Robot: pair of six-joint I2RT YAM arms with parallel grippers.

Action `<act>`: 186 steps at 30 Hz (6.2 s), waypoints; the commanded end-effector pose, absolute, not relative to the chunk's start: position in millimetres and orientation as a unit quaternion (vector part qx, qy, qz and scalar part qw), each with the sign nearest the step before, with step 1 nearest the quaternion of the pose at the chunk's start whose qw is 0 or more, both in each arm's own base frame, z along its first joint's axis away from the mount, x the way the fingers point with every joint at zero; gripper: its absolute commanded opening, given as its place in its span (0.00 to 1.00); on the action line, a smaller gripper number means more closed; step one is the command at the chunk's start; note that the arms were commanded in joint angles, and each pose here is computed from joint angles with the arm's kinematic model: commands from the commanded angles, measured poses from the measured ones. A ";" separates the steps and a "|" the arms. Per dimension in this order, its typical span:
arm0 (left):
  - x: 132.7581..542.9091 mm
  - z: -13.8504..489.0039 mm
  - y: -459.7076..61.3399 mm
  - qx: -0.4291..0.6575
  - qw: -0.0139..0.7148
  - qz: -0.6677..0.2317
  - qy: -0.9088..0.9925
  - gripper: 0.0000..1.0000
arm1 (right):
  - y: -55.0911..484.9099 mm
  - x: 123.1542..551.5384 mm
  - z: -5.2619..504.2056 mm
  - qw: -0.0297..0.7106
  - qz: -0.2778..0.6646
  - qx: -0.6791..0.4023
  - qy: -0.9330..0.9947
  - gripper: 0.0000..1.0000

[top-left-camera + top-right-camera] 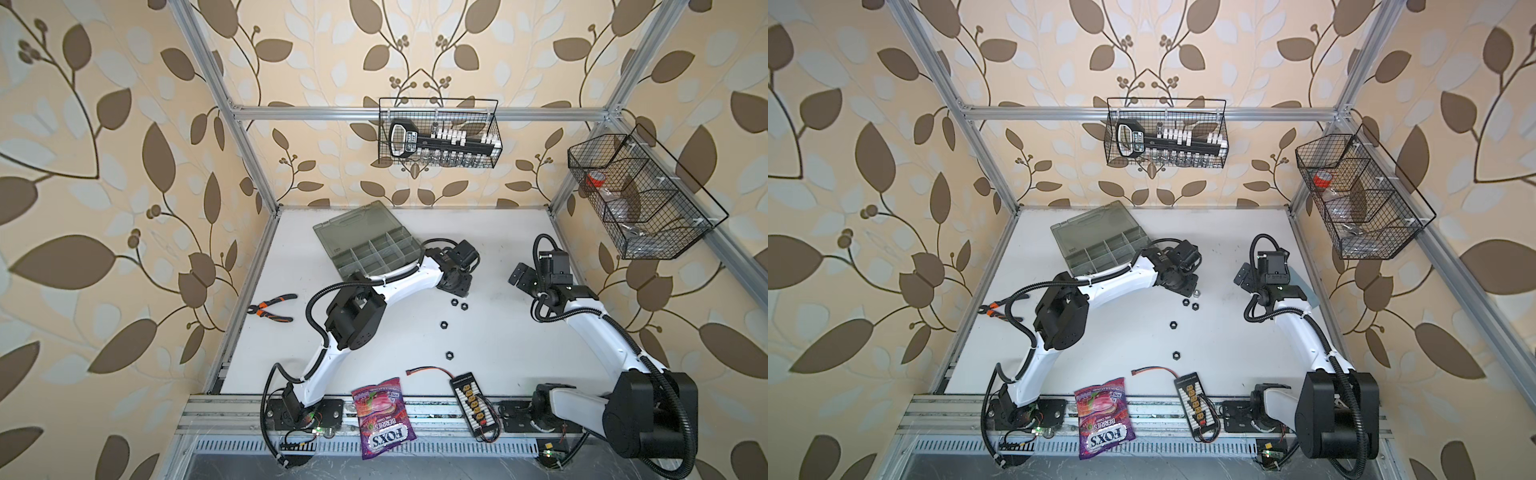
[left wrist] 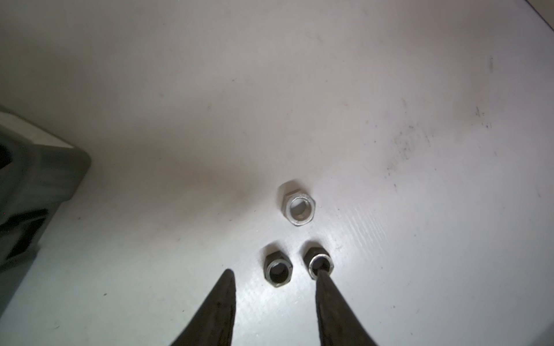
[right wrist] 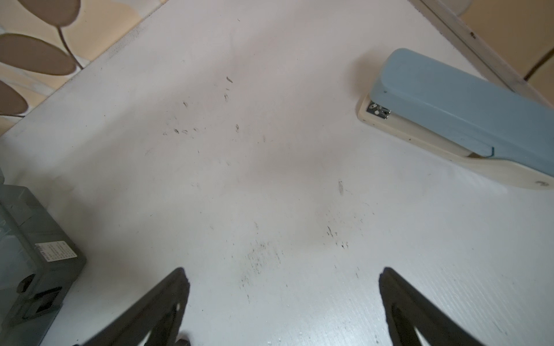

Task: Sort the screws and nuts into containers
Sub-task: Pick up the nut at the center of the table, then place the nut into the container, then pick up the nut from the center of the table.

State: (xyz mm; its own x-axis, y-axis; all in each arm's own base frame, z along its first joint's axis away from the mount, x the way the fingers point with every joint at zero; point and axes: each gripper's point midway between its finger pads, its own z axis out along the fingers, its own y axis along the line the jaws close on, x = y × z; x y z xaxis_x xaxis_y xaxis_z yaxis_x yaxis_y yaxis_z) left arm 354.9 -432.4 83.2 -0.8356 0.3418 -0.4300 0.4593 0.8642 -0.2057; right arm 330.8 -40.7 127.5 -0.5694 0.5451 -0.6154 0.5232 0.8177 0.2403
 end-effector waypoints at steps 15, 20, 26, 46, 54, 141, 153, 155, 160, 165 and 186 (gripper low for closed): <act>356.8 47.9 -459.2 0.263 0.162 -0.130 0.942 0.47 | -42.2 326.6 130.0 0.354 0.015 0.305 0.884 1.00; 356.1 38.9 -460.0 0.269 0.156 -0.125 0.942 0.46 | -41.3 327.3 130.4 0.355 0.019 0.306 0.883 1.00; 353.7 29.9 -460.8 0.282 0.147 -0.113 0.941 0.45 | -41.1 327.6 130.6 0.357 0.021 0.307 0.882 1.00; 343.0 7.7 -455.6 0.323 0.125 -0.063 0.936 0.34 | -40.8 330.3 130.5 0.356 0.023 0.308 0.882 1.00; 347.7 11.7 -448.2 0.325 0.137 -0.041 0.935 0.26 | -39.5 331.0 130.2 0.355 0.027 0.306 0.883 1.00; 401.0 125.9 -87.0 -0.112 0.244 -0.052 0.962 0.56 | 5.3 319.4 132.8 0.365 0.063 0.227 0.901 1.00; 362.5 176.9 -79.8 -0.158 0.313 -0.103 0.931 0.99 | 60.2 302.9 105.6 0.315 0.068 0.155 0.934 0.87; 354.2 180.0 -76.9 -0.167 0.321 -0.108 0.926 0.99 | 64.0 301.0 102.2 0.308 0.059 0.146 0.938 0.87; 333.4 184.6 -61.9 -0.192 0.346 -0.097 0.913 0.99 | 69.9 296.8 93.7 0.287 0.052 0.131 0.947 0.83; 318.0 191.6 -43.6 -0.215 0.375 -0.072 0.899 0.99 | 71.5 295.6 89.0 0.278 0.049 0.128 0.951 0.80; 269.6 181.8 -0.5 -0.287 0.436 -0.030 0.853 0.99 | 84.6 308.8 68.4 0.230 0.027 0.091 0.969 0.74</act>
State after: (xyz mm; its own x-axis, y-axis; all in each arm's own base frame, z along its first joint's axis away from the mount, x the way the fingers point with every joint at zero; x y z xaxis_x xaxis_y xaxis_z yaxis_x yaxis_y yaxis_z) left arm 271.0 -13.0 178.0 -0.5268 -0.4809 -0.7008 -0.4134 0.8654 -0.2830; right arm 305.3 83.0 64.2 -0.8744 0.2105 -0.4372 0.1794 0.9774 0.1118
